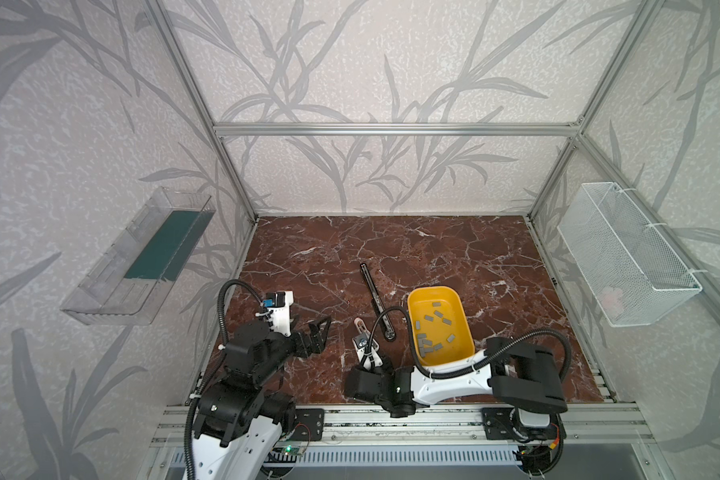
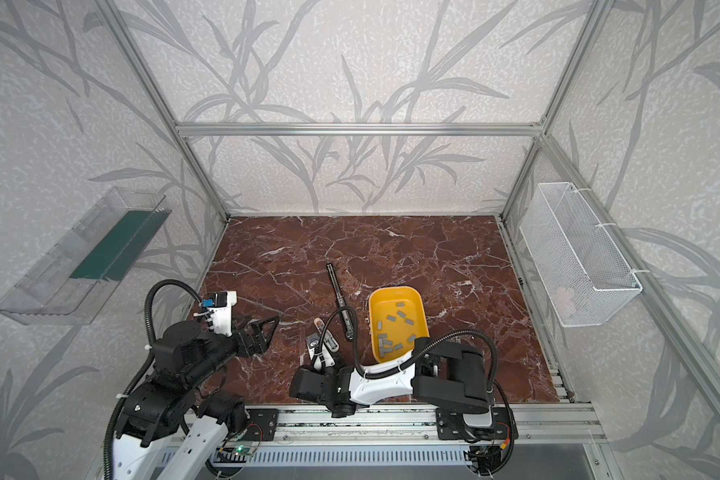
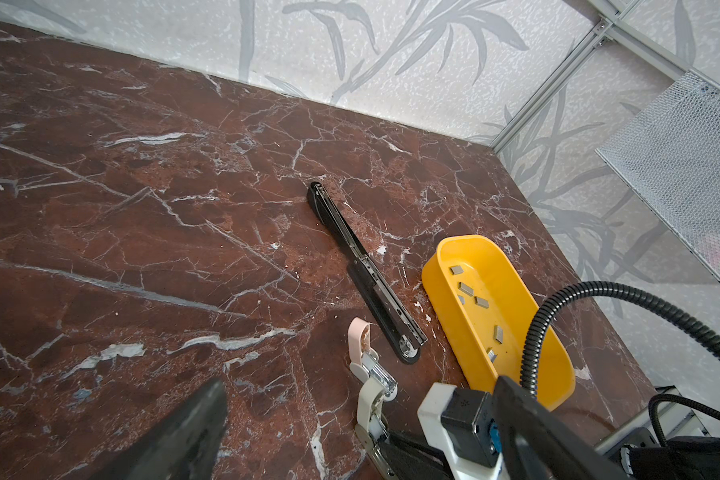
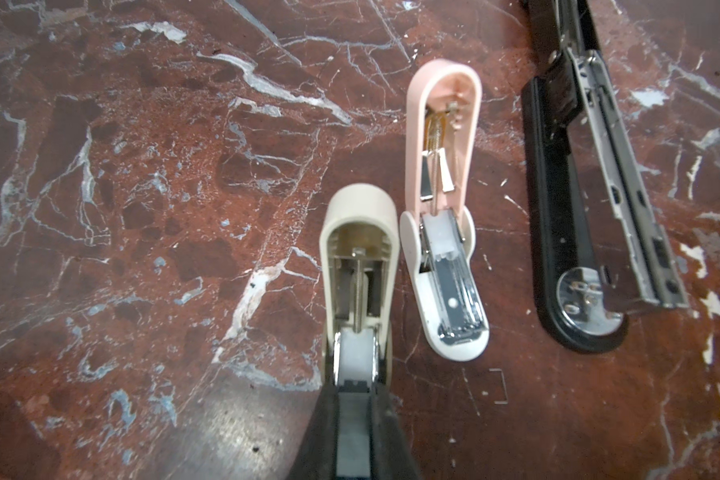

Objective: Load the staples into the stapler

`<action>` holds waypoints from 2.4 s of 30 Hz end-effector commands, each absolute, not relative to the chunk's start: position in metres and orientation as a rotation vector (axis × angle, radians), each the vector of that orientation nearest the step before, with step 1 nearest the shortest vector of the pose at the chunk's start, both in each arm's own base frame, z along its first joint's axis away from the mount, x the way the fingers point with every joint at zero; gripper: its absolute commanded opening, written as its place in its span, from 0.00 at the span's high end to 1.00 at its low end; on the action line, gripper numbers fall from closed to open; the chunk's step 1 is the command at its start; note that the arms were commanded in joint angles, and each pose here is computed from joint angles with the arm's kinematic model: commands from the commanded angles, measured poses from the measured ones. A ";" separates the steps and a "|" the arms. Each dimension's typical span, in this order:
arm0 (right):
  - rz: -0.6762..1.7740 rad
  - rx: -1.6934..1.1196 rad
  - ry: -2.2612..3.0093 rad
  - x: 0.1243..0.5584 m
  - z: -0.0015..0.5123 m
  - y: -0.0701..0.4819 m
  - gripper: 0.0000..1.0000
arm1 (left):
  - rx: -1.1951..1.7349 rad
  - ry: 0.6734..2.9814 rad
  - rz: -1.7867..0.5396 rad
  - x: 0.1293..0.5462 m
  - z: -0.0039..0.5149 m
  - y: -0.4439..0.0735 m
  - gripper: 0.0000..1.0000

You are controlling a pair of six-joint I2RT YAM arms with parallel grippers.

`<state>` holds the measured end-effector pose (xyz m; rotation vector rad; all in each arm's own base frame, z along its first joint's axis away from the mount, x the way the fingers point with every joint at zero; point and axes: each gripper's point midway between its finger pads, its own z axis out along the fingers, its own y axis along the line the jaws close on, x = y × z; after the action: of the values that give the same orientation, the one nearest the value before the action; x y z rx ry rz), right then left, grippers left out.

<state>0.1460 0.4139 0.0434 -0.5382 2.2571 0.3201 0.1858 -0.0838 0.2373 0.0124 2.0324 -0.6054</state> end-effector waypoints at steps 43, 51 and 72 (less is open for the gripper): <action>0.449 -0.545 2.233 0.141 0.055 0.399 0.70 | -0.007 2.033 -0.596 0.183 0.236 -0.081 0.01; 0.499 -0.612 2.247 0.131 0.042 0.395 0.51 | -0.007 2.032 -0.595 0.183 0.236 -0.081 0.01; 0.309 -0.626 2.343 0.125 0.001 0.391 0.69 | -0.004 2.035 -0.591 0.183 0.236 -0.081 0.01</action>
<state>0.1256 0.4025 0.0191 -0.6335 2.3061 0.3895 0.1858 -0.0821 0.2379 0.0084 2.0268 -0.5925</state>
